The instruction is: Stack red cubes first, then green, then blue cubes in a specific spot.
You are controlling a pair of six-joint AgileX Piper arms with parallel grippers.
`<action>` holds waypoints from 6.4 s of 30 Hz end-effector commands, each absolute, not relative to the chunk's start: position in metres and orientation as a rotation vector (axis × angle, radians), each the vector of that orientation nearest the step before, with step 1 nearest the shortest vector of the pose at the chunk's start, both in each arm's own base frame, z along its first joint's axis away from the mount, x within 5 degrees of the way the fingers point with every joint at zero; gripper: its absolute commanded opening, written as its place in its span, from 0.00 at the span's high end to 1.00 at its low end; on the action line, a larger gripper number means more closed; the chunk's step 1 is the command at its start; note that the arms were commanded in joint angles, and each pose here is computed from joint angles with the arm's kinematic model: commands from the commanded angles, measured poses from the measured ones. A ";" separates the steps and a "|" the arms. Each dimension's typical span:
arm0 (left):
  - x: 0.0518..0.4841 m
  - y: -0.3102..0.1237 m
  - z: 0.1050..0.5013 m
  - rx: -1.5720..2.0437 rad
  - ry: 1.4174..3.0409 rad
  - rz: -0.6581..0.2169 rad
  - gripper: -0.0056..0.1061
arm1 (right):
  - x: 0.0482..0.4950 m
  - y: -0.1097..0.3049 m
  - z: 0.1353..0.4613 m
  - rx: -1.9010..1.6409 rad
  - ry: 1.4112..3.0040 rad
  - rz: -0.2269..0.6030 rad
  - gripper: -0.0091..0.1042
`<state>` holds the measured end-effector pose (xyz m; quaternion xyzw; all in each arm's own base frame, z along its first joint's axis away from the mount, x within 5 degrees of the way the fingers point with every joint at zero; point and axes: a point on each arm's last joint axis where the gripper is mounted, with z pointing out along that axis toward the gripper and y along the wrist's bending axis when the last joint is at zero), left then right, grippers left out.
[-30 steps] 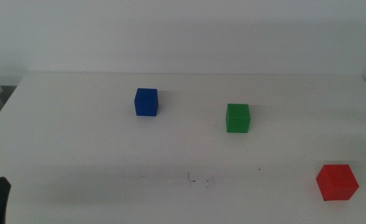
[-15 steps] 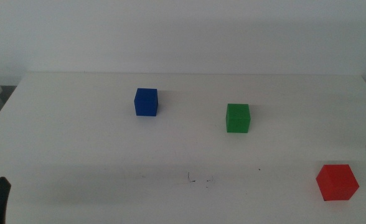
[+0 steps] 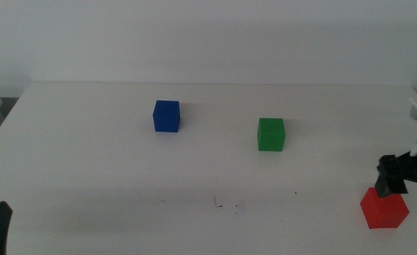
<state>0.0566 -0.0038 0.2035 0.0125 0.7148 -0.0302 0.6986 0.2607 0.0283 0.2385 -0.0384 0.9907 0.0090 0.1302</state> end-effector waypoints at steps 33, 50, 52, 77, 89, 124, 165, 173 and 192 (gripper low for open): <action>0.056 -0.004 0.205 0.025 1.578 -0.065 0.11 | 0.296 0.049 0.175 -0.296 2.972 -0.069 0.86; 0.056 -0.004 0.205 0.025 1.578 -0.065 0.11 | 0.323 0.231 0.273 -0.097 2.831 -0.040 0.93; 0.056 -0.004 0.205 0.025 1.578 -0.065 0.11 | 0.325 0.245 0.265 -0.096 2.850 -0.024 0.93; 0.056 -0.004 0.205 0.025 1.578 -0.065 0.11 | 0.328 0.294 0.189 0.088 2.910 -0.004 0.92; 0.056 -0.004 0.205 0.025 1.578 -0.065 0.11 | 0.329 0.295 0.174 0.080 2.935 -0.042 0.32; 0.056 -0.004 0.205 0.025 1.576 -0.065 0.11 | 0.421 0.186 0.251 -0.038 2.648 -0.053 0.11; 0.056 -0.004 0.205 0.025 1.576 -0.065 0.11 | 0.435 0.203 0.187 0.110 2.683 -0.084 0.92; 0.056 -0.004 0.205 0.025 1.576 -0.065 0.11 | 0.339 0.231 0.277 0.040 2.496 0.008 0.90; 0.056 -0.004 0.205 0.025 1.576 -0.065 0.11 | 0.288 0.292 0.245 0.108 2.615 -0.062 0.90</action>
